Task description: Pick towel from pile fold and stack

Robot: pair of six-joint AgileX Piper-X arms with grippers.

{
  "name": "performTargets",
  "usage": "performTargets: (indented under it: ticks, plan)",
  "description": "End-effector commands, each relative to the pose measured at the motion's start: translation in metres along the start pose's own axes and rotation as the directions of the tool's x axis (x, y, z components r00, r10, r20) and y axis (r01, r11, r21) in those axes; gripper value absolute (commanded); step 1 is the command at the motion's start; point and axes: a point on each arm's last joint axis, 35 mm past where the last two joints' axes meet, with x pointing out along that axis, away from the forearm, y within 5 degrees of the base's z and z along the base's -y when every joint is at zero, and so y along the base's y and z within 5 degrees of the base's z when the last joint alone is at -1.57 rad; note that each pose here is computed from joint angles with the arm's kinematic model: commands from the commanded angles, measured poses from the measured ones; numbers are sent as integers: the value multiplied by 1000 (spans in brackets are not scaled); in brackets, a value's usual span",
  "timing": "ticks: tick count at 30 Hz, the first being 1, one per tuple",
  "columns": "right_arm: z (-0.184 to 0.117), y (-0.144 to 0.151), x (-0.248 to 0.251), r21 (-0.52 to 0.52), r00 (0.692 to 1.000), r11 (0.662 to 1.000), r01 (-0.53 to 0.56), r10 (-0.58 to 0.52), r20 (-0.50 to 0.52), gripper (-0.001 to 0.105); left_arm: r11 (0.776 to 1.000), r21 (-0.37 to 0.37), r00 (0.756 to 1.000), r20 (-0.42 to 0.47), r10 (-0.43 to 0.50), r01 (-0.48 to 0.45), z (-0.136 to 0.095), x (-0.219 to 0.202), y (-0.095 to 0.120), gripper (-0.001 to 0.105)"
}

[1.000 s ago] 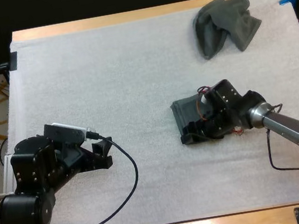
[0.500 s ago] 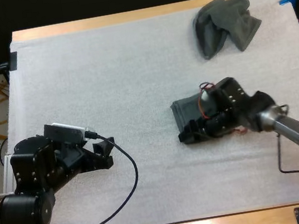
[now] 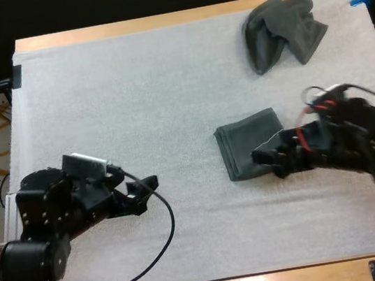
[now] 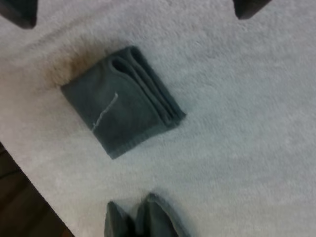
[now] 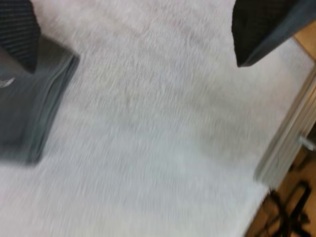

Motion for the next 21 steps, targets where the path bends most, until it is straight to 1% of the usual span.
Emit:
performTargets:
  ticks: [1, 5, 7, 8, 10, 11, 12, 14, 16, 17, 19, 20, 21]
  plan:
    - [0, 5, -17, -43, 998, 998, 47, -45, 40, 78, 999, -33, 1000, -21, -8, 7, 4, 9, -1, 78]
    - [-2, 14, -52, -80, 984, 990, 113, -100, 147, 78, 998, -67, 998, -65, -15, 10, 11, 35, -6, 78]
    - [-3, 18, -67, -83, 971, 985, 149, -130, 200, 78, 997, -39, 994, -90, -63, 60, 15, 58, -15, 78]
    - [-3, 19, -71, -83, 967, 983, 162, -141, 212, 78, 997, -39, 993, -95, -71, 68, 16, 63, -17, 78]
    - [-6, 22, -83, -83, 954, 979, 186, -160, 252, 78, 995, -39, 989, -110, -99, 95, 18, 90, -28, 78]
    - [-7, 22, -86, -82, 952, 978, 191, -164, 258, 78, 995, -34, 989, -110, -96, 93, 18, 98, -31, 78]
    - [-9, 24, -91, -81, 950, 977, 198, -170, 263, 78, 997, -42, 992, -101, -69, 65, 17, 112, -35, 78]
    - [-14, 24, -96, -75, 949, 974, 215, -190, 252, 78, 998, -58, 996, -89, -9, 4, 14, 134, -38, 78]
    - [-22, 24, -99, -65, 953, 969, 237, -219, 210, 78, 995, -85, 996, -83, 36, -43, 10, 160, -40, 78]
    - [-24, 24, -100, -63, 955, 969, 240, -224, 195, 78, 994, -97, 995, -89, 40, -48, 8, 166, -41, 78]
    - [-30, 24, -101, -59, 962, 968, 242, -232, 147, 78, 986, -153, 991, -125, 42, -61, 3, 193, -38, 78]
    - [-32, 24, -101, -58, 963, 969, 242, -233, 135, 78, 984, -164, 990, -136, 41, -63, 1, 200, -36, 78]
    - [-34, 24, -101, -56, 966, 969, 242, -234, 113, 78, 979, -191, 987, -154, 46, -75, 0, 213, -32, 78]
